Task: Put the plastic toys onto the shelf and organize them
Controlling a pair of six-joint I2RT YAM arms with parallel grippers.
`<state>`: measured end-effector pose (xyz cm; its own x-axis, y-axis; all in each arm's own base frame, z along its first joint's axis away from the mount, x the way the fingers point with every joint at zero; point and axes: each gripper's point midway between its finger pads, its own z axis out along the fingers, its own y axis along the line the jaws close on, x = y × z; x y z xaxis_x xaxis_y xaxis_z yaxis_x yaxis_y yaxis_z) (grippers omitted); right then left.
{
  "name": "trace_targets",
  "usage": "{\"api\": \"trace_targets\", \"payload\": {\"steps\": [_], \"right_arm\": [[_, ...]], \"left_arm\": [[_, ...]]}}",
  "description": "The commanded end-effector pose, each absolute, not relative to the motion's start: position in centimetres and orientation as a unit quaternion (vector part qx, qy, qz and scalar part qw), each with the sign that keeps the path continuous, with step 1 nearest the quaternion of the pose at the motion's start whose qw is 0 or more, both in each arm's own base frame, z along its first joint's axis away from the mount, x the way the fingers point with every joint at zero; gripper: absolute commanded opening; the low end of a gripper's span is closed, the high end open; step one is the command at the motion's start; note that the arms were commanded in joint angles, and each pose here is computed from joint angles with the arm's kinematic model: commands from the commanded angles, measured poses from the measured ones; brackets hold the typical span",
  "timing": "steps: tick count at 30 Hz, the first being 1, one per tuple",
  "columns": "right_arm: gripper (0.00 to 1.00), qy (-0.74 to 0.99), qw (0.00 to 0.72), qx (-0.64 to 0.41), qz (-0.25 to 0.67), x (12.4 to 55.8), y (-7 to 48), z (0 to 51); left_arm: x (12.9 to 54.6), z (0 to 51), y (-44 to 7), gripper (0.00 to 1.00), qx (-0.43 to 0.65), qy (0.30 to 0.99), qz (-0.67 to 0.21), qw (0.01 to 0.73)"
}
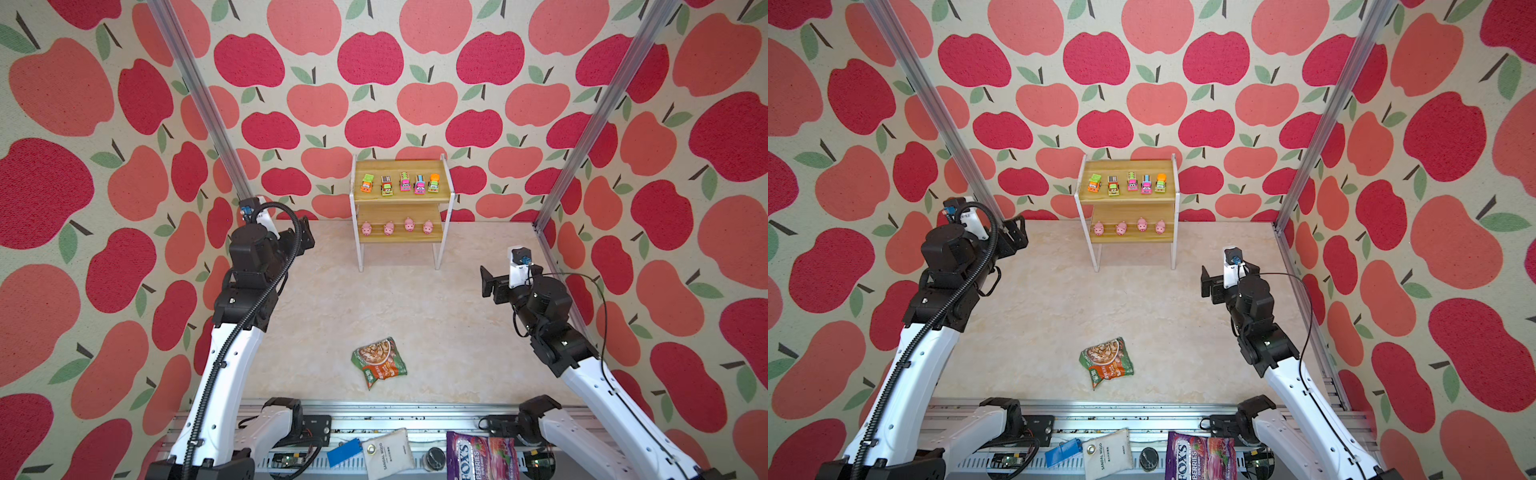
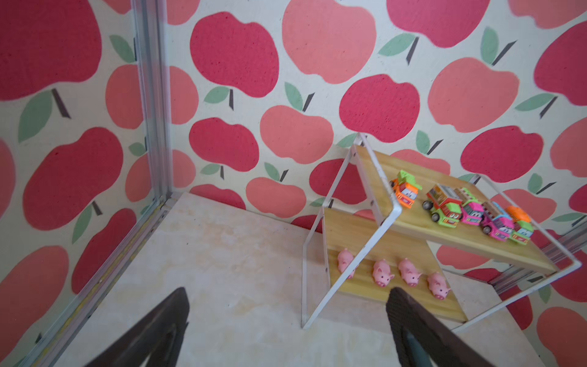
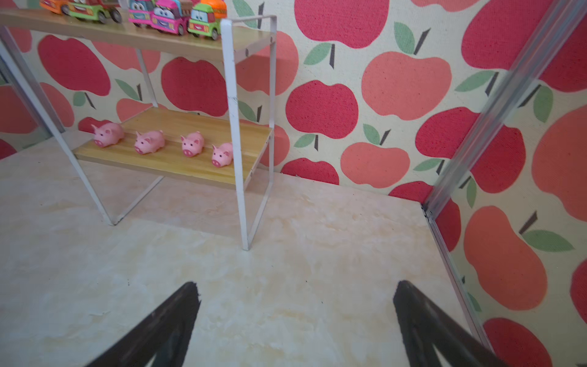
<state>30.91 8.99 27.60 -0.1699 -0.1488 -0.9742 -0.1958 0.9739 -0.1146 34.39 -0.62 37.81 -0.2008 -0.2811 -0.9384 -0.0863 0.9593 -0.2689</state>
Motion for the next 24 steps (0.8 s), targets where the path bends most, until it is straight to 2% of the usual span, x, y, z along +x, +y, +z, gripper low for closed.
{"api": "trace_targets", "payload": {"steps": [1, 9, 16, 24], "right_arm": [[0.99, 0.764, 0.641, -0.056, -0.047, 31.0, 5.5, 25.3], [0.99, 0.771, 0.630, -0.043, -0.085, 32.2, 3.7, 17.4], [0.99, 0.779, 0.620, -0.049, -0.084, 34.0, 3.1, 14.0], [0.99, 0.785, 0.616, -0.038, -0.055, 36.7, 1.9, 12.7]], "left_arm": [[33.2, 32.9, 1.4, 0.99, -0.141, 0.784, -0.050, 0.602], [33.0, 21.4, 3.5, 0.99, -0.127, 0.810, 0.024, 0.572], [34.7, 13.7, 5.6, 0.99, -0.149, 0.847, 0.074, 0.505], [37.4, 11.2, 5.5, 0.99, -0.119, 0.811, 0.080, 0.568]]}}
